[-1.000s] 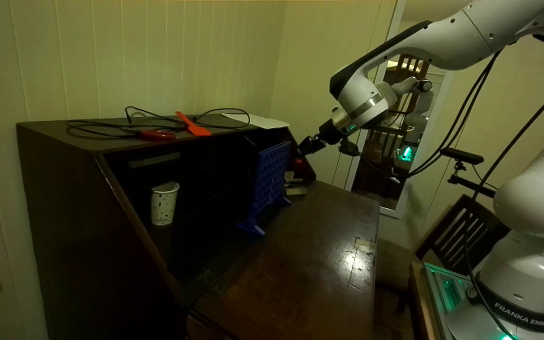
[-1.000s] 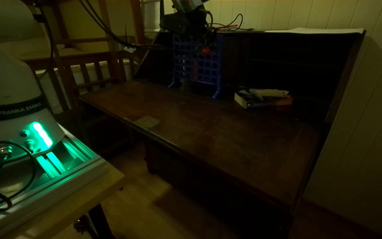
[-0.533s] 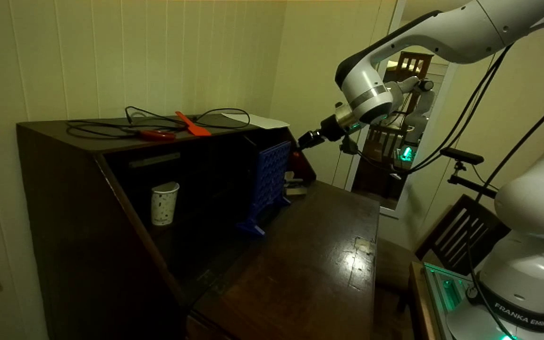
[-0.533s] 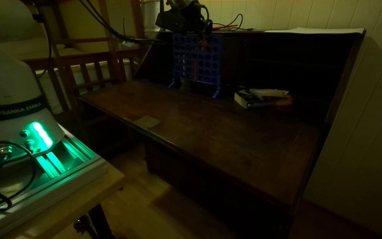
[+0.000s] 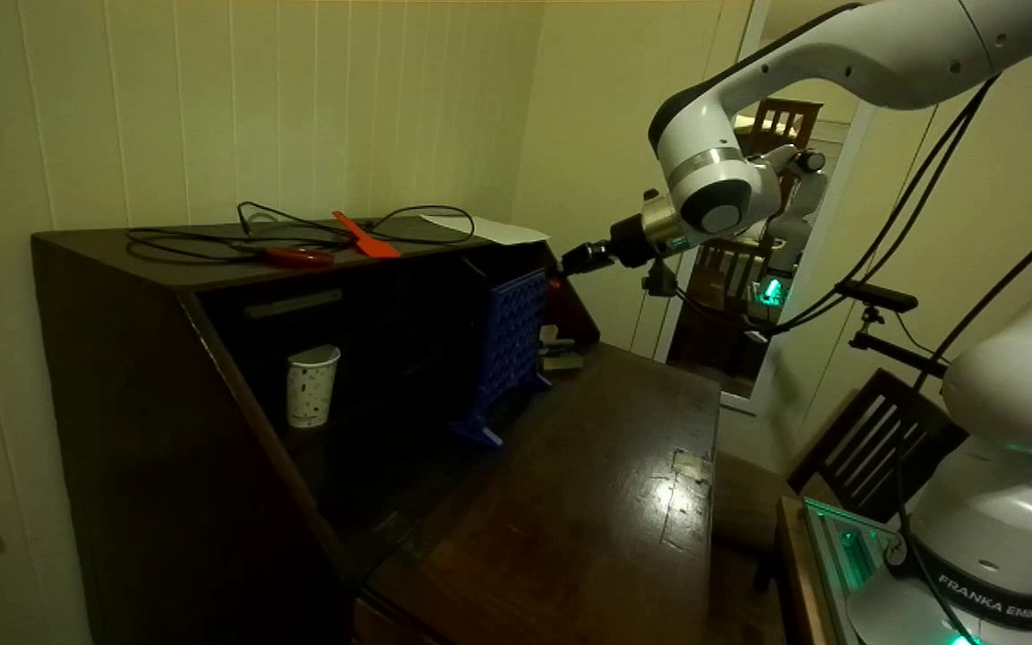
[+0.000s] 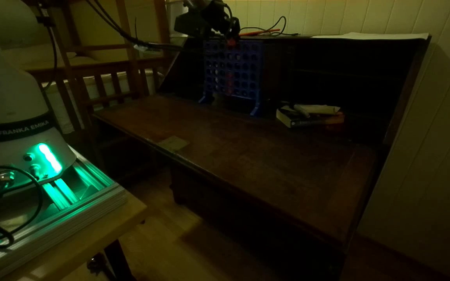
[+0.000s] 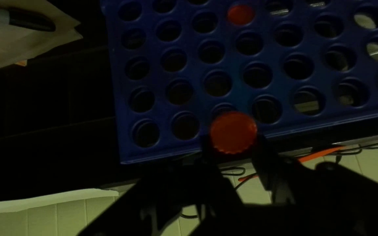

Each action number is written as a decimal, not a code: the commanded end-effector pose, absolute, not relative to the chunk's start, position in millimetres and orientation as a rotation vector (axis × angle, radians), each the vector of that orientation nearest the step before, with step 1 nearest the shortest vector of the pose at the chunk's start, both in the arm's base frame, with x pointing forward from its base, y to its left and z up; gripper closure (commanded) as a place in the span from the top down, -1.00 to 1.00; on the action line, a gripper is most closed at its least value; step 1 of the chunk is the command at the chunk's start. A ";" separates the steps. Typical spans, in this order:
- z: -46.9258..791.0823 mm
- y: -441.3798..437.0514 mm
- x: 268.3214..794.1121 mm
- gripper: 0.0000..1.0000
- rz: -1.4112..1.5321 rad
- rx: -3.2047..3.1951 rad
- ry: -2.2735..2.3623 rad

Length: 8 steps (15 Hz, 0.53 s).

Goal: Put the orange chip in the blue gameboard.

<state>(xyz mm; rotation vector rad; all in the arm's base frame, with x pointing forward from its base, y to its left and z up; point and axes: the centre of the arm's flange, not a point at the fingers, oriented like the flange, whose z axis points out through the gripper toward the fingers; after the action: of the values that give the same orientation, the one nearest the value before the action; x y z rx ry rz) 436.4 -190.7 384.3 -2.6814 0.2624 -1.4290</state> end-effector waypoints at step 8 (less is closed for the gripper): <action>382.3 -151.5 420.8 -0.82 -1.600 -2.645 0.184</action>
<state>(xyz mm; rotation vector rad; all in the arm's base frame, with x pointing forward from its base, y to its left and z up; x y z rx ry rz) 427.5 -164.1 385.7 -2.6616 0.2202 -1.5474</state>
